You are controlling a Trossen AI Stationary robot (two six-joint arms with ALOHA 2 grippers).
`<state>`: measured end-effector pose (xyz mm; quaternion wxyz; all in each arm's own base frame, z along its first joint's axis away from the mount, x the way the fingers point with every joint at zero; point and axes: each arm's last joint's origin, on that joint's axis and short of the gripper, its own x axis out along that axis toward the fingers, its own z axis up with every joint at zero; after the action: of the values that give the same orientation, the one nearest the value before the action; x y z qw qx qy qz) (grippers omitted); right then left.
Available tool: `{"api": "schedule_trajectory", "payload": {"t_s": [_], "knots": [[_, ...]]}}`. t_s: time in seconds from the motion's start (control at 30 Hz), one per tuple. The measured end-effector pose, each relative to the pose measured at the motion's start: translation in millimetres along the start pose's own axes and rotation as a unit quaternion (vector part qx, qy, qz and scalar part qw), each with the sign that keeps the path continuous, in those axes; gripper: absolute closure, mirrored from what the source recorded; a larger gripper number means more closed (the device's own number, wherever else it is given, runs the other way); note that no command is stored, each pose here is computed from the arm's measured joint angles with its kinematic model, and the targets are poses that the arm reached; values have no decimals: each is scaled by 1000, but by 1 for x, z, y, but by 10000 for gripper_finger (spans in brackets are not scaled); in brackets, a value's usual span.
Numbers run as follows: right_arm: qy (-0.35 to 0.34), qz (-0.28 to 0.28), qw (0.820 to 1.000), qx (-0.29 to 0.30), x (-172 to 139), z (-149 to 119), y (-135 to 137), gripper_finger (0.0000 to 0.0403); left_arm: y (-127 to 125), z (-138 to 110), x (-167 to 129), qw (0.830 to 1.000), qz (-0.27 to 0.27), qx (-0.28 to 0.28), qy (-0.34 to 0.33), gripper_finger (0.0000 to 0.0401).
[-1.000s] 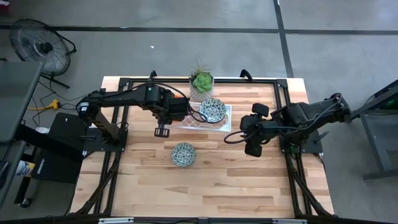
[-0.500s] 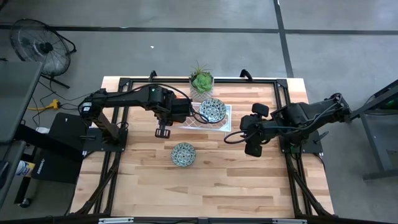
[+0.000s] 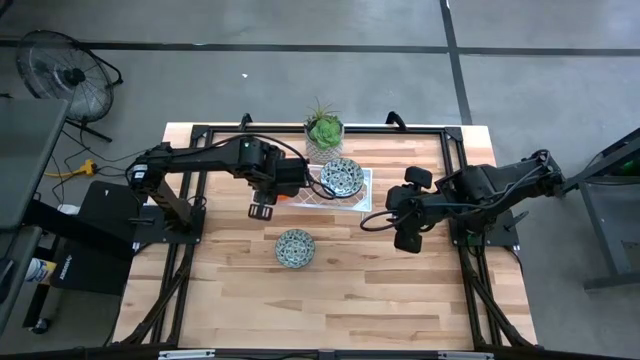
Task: Pick & Place Mini bowls
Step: Stack the orange bowl on the orange bowl on the shelf
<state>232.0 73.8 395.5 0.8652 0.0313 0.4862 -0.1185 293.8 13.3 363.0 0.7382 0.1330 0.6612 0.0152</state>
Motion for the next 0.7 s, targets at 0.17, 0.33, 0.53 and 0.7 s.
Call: {"api": "schedule_trajectory", "payload": {"t_s": [0.17, 0.33, 0.53, 0.7], "knots": [[1, 2, 1000, 0, 0, 0, 0, 219, 2, 1, -11, 1000, 5, 10, -21, 241], [1, 2, 1000, 0, 0, 0, 0, 219, 4, 1, -21, 999, 5, 7, -43, 238], [1, 2, 1000, 0, 0, 0, 0, 219, 4, 1, -21, 999, 4, 6, -43, 238], [1, 2, 1000, 0, 0, 0, 0, 219, 4, 1, -21, 999, 4, 7, -43, 238]]}}
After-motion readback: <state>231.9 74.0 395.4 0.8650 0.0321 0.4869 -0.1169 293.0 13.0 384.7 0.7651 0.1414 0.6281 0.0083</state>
